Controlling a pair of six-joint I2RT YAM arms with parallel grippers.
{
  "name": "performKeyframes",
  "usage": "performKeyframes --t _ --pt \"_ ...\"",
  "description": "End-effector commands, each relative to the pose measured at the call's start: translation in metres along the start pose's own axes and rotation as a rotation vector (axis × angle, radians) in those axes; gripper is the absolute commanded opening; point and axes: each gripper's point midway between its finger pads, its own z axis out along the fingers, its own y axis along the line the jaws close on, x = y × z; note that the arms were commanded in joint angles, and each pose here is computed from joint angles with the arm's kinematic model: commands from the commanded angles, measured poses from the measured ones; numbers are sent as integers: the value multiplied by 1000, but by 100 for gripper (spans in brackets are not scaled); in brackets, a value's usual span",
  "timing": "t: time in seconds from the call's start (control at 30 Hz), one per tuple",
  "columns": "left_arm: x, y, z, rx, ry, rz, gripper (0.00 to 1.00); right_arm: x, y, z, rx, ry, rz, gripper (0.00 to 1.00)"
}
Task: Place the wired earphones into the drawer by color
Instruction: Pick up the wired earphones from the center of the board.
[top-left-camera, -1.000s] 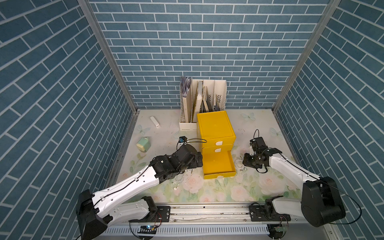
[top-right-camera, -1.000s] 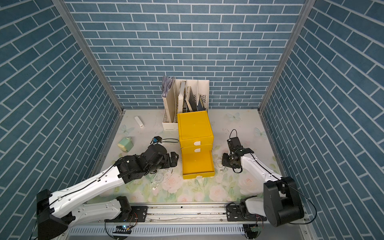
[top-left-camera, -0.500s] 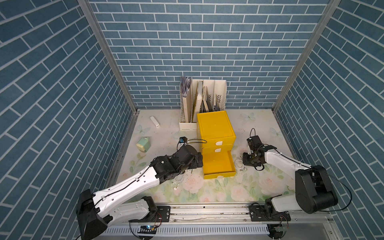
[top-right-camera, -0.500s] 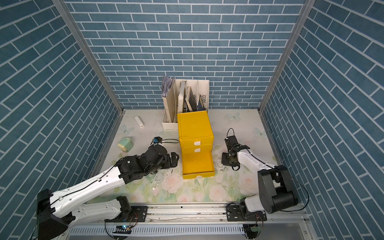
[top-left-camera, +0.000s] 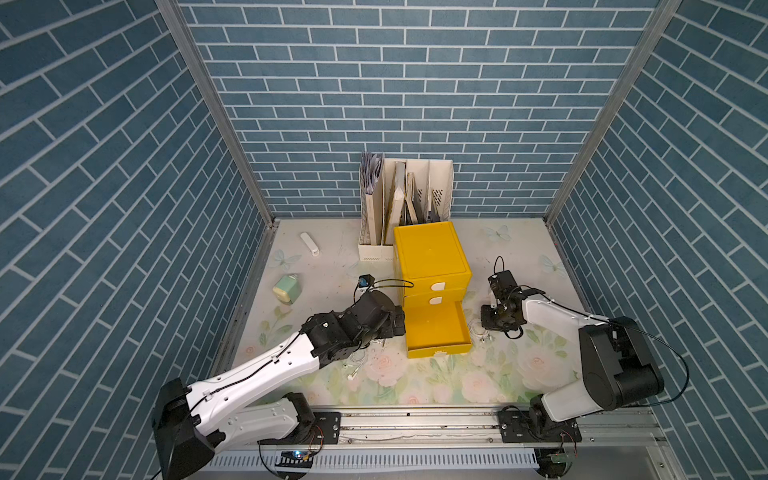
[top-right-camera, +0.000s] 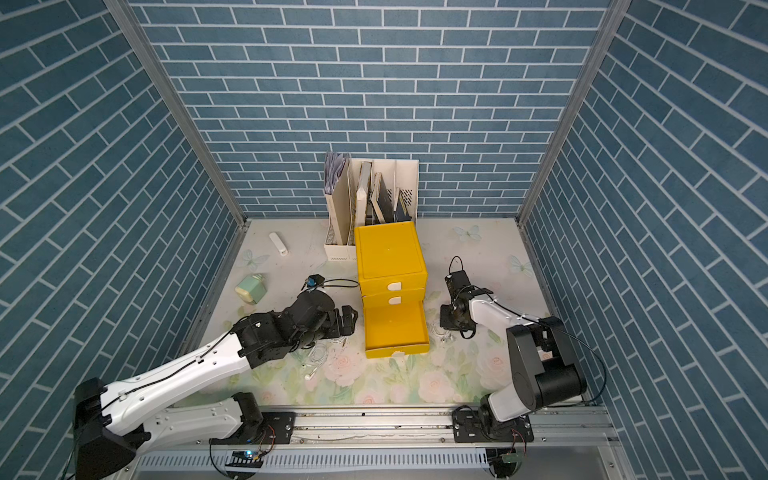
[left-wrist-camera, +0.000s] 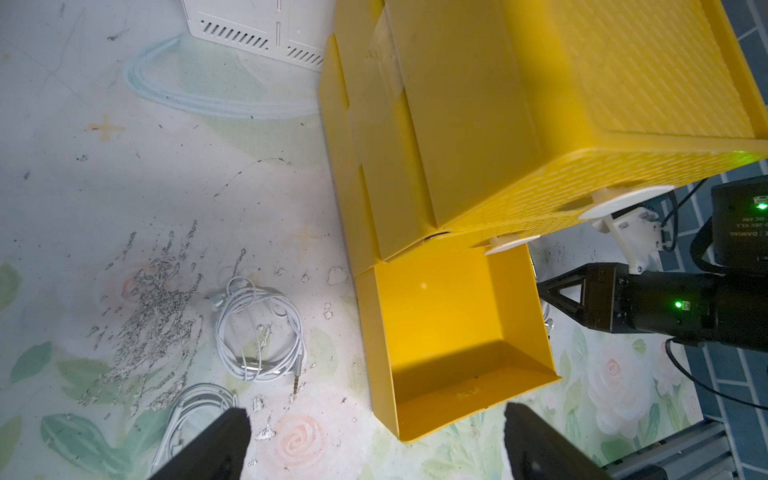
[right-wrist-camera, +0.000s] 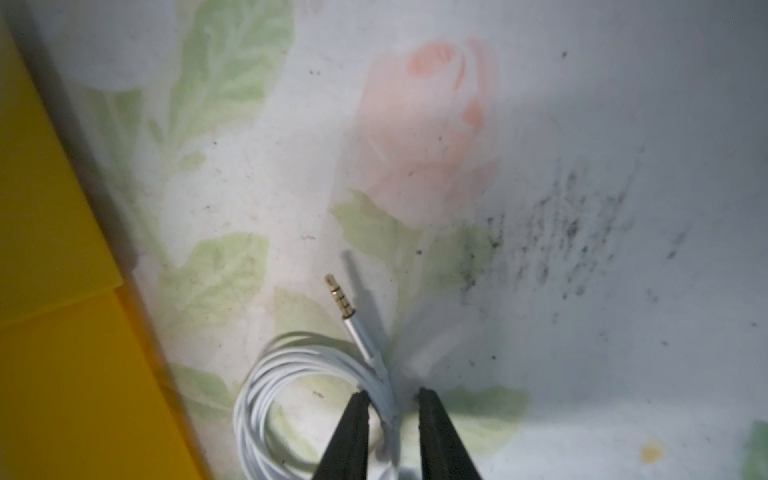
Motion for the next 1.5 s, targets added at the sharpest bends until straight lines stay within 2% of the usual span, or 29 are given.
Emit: performKeyframes --t 0.0,0.27,0.5,0.8,1.03,1.23,1.47 --pt "1 6 -2 -16 -10 15 100 -10 3 -2 10 -21 -31 17" --pt "-1 11 -4 -43 -20 24 100 -19 5 -13 9 -54 -56 0" --pt "-4 15 -9 -53 -33 26 100 -14 3 -36 3 -81 -57 0" --pt "-8 20 -16 -54 -61 18 100 -17 4 -108 -20 -187 -27 0" --pt "-10 26 -22 -63 -79 5 100 -13 34 -141 -186 -231 -8 0" --pt "-7 27 -22 -51 -76 4 100 3 87 -136 -345 -193 -44 0" --pt "4 39 -18 -62 -61 -10 100 10 122 -117 -407 -167 -63 0"
